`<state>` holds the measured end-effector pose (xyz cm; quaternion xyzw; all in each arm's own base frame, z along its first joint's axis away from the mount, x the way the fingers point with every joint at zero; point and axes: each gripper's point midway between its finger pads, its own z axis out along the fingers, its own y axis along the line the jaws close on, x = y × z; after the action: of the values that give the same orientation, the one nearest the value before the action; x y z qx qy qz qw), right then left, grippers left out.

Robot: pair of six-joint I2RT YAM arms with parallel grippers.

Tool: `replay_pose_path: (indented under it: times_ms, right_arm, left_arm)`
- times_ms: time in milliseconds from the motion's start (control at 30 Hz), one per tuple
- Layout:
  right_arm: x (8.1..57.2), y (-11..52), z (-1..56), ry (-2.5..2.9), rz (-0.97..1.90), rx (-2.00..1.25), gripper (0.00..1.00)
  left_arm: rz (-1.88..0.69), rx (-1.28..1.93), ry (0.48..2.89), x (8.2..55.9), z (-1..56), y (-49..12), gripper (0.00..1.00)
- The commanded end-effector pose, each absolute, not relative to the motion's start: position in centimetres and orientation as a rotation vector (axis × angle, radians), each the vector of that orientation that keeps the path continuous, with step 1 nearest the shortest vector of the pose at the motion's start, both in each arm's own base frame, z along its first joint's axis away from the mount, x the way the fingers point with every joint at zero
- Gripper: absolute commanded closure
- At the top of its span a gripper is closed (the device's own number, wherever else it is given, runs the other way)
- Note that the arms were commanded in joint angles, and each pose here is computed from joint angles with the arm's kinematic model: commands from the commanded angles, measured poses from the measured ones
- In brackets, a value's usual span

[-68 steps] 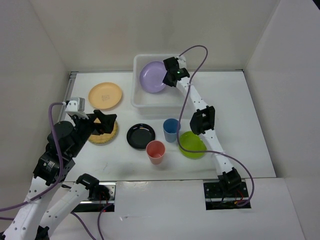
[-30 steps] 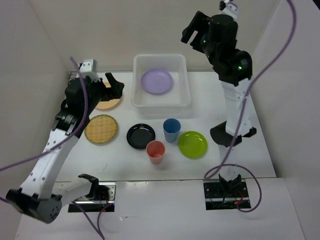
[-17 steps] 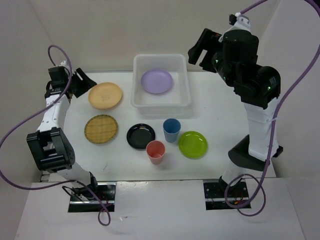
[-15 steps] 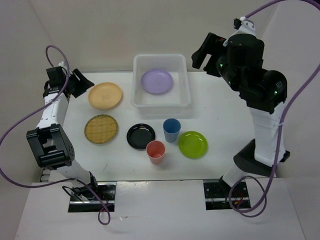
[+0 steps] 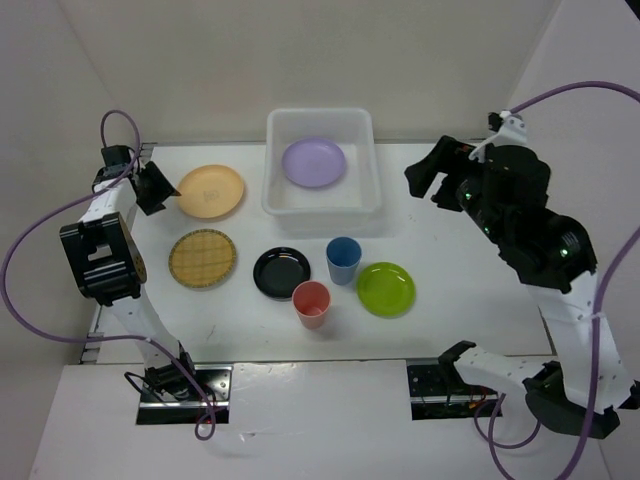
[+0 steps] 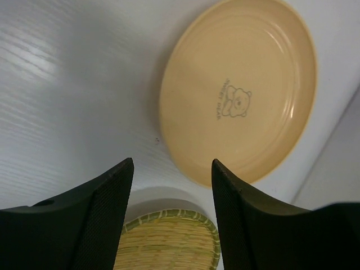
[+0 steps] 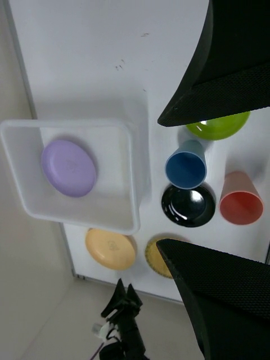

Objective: Place the mixed dishes into the plastic bin

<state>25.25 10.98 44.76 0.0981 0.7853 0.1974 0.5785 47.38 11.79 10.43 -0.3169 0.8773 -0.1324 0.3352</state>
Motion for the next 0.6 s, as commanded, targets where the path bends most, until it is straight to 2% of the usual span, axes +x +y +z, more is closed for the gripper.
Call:
replay_pose_path:
  times_ms: [0, 400, 567]
  right_arm:
    - [26.8, 12.2, 44.5, 1.816, 0.521, 0.188, 0.14]
    - [28.1, 13.2, 41.2, 1.886, 0.522, 0.169, 0.14]
    - [28.4, 13.3, 40.5, 1.898, 0.517, 0.168, 0.14]
  left_arm:
    - [-0.240, -0.806, 2.278, 47.8, 11.1, 13.7, 0.34]
    - [-0.257, -0.863, 2.327, 49.6, 6.7, 13.8, 0.33]
    - [-0.255, -0.855, 2.363, 50.3, 5.1, 13.1, 0.36]
